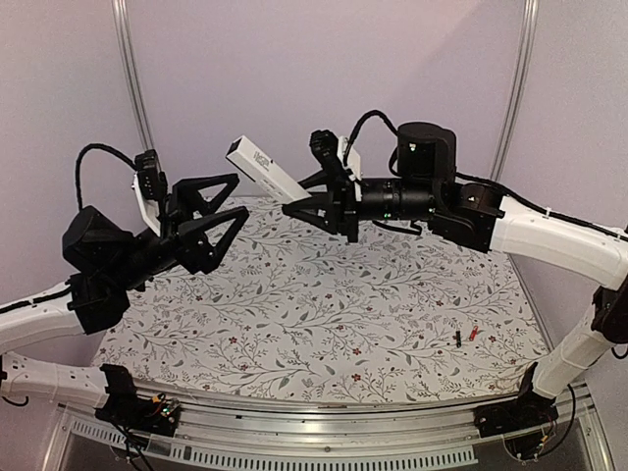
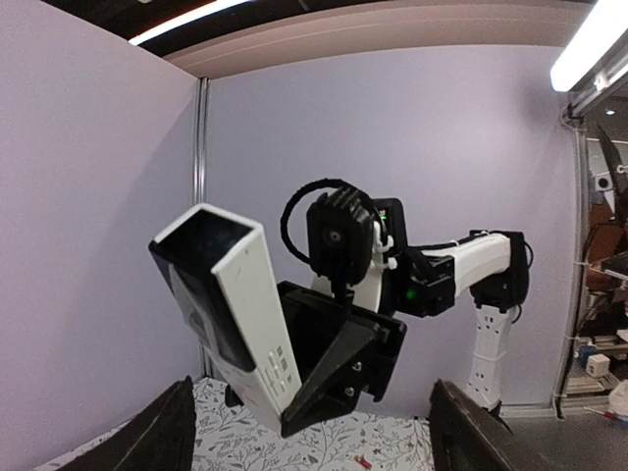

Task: Load the batteries into the remote control
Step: Pass from the right arm to the left, then remove the battery cover from the remote control.

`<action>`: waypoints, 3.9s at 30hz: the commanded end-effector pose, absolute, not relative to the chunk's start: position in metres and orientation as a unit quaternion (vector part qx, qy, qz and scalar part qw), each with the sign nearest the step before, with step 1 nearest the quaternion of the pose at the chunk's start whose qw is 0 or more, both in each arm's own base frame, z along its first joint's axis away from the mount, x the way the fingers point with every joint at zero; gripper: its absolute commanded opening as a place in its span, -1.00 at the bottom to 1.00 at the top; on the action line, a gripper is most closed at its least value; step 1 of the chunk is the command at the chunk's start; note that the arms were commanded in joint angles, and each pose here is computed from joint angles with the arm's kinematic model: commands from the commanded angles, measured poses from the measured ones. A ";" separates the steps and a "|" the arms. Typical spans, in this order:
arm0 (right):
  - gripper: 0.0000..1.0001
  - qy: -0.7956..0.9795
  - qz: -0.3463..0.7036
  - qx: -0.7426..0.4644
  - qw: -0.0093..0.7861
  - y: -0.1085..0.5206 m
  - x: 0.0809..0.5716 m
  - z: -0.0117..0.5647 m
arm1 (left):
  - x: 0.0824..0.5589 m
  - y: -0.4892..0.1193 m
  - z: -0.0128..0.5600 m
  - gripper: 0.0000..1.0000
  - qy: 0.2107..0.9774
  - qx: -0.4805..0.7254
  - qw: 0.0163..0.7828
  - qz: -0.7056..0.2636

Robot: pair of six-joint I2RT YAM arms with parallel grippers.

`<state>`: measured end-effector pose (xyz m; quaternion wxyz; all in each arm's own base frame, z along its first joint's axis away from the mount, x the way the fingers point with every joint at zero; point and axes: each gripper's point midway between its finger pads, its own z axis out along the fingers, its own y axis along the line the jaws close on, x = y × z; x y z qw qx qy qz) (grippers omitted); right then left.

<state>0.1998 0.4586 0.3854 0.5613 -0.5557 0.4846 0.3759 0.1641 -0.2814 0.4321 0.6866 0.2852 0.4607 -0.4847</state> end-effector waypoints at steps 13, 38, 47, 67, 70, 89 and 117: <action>-1.00 0.446 0.477 -0.599 0.464 0.447 0.150 0.398 | 0.142 -0.327 0.425 0.18 0.423 0.365 0.667 -0.493; 0.98 0.268 0.319 -0.609 0.675 0.419 0.153 0.449 | 0.169 -0.284 0.472 -1.00 0.467 0.116 0.607 -0.633; 0.83 0.219 0.262 -0.631 0.696 0.455 0.155 0.444 | 0.166 -0.291 0.477 -1.00 0.458 0.115 0.587 -0.657; -0.33 0.233 0.256 -0.633 0.693 0.473 0.151 0.440 | 0.160 -0.295 0.482 -1.00 0.440 0.123 0.572 -0.681; -0.48 0.249 0.251 -0.635 0.687 0.473 0.155 0.436 | 0.157 -0.295 0.483 -1.00 0.434 0.127 0.571 -0.685; 0.40 0.312 0.220 -0.626 0.680 0.457 0.169 0.429 | 0.151 -0.274 0.498 -1.00 0.416 0.125 0.605 -0.667; 0.42 0.203 0.213 -0.623 0.724 0.464 0.152 0.468 | 0.165 -0.290 0.476 -1.00 0.463 0.106 0.566 -0.674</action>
